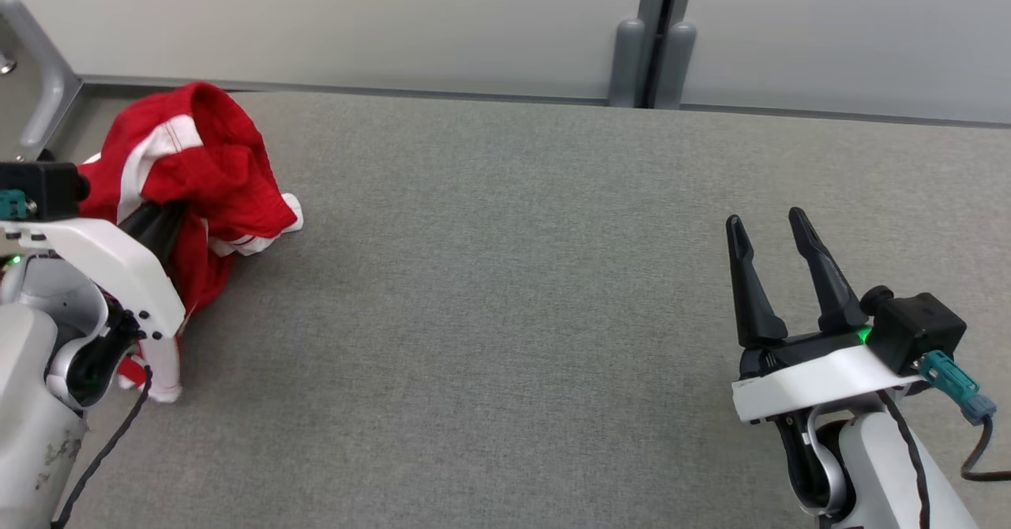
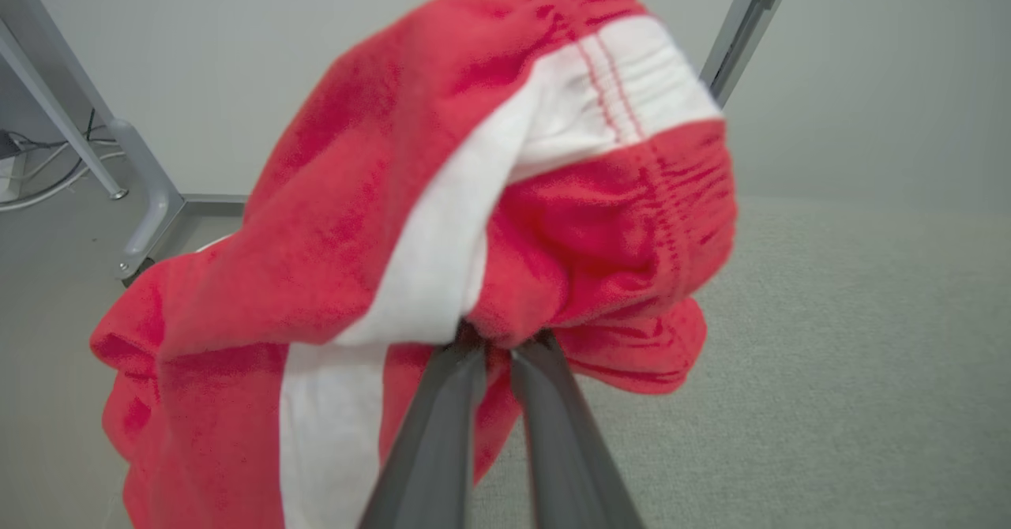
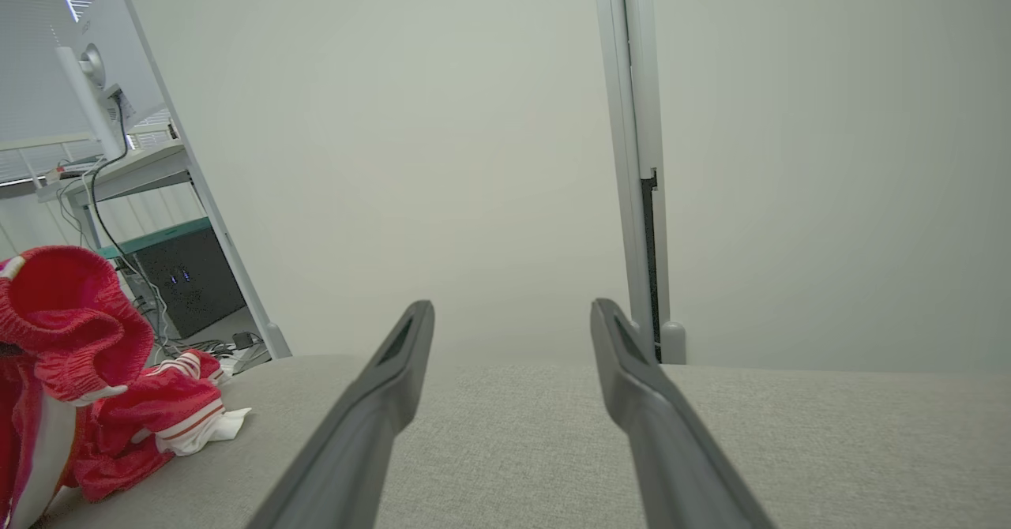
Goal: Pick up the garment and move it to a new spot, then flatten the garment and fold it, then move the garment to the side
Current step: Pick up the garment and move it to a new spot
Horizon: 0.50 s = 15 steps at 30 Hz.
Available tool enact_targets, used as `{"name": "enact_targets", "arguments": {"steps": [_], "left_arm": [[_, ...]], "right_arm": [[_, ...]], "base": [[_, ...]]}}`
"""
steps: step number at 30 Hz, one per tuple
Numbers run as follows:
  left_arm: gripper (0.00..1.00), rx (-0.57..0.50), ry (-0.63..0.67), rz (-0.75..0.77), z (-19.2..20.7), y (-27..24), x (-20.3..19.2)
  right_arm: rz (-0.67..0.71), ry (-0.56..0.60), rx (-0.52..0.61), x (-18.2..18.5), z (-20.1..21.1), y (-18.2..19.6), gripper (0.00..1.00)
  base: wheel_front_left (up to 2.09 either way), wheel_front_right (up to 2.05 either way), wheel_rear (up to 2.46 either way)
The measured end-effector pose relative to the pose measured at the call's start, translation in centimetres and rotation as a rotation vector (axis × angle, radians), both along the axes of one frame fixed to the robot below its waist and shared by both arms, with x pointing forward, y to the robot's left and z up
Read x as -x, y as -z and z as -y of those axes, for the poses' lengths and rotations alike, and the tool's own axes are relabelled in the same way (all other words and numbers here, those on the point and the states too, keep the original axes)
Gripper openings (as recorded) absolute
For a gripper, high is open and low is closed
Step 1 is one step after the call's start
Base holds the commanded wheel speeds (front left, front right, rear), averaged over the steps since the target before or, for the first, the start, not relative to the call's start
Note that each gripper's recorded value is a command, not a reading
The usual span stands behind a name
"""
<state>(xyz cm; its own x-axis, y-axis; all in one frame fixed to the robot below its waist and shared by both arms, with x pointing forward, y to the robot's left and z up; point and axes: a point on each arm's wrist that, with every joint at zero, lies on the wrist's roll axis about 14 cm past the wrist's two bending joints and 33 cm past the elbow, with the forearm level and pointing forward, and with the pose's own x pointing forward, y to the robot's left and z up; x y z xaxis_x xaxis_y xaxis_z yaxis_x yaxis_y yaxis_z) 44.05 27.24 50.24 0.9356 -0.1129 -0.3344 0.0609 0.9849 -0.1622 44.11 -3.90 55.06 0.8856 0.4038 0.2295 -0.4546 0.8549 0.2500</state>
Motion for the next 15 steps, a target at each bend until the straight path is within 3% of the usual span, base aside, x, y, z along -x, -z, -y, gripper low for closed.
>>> {"name": "enact_targets", "arguments": {"steps": [6,15], "left_arm": [[0.00,0.009,0.206,0.118,7.2,-5.6,-1.4],[0.00,0.138,0.505,0.103,20.6,-6.3,1.3]], "right_arm": [[0.036,0.111,0.000,0.8,4.0,-1.5,1.00],[0.068,0.286,0.011,2.4,10.4,-2.6,1.00]], "base": [[0.00,0.00,0.00],[0.00,0.00,0.00]]}}
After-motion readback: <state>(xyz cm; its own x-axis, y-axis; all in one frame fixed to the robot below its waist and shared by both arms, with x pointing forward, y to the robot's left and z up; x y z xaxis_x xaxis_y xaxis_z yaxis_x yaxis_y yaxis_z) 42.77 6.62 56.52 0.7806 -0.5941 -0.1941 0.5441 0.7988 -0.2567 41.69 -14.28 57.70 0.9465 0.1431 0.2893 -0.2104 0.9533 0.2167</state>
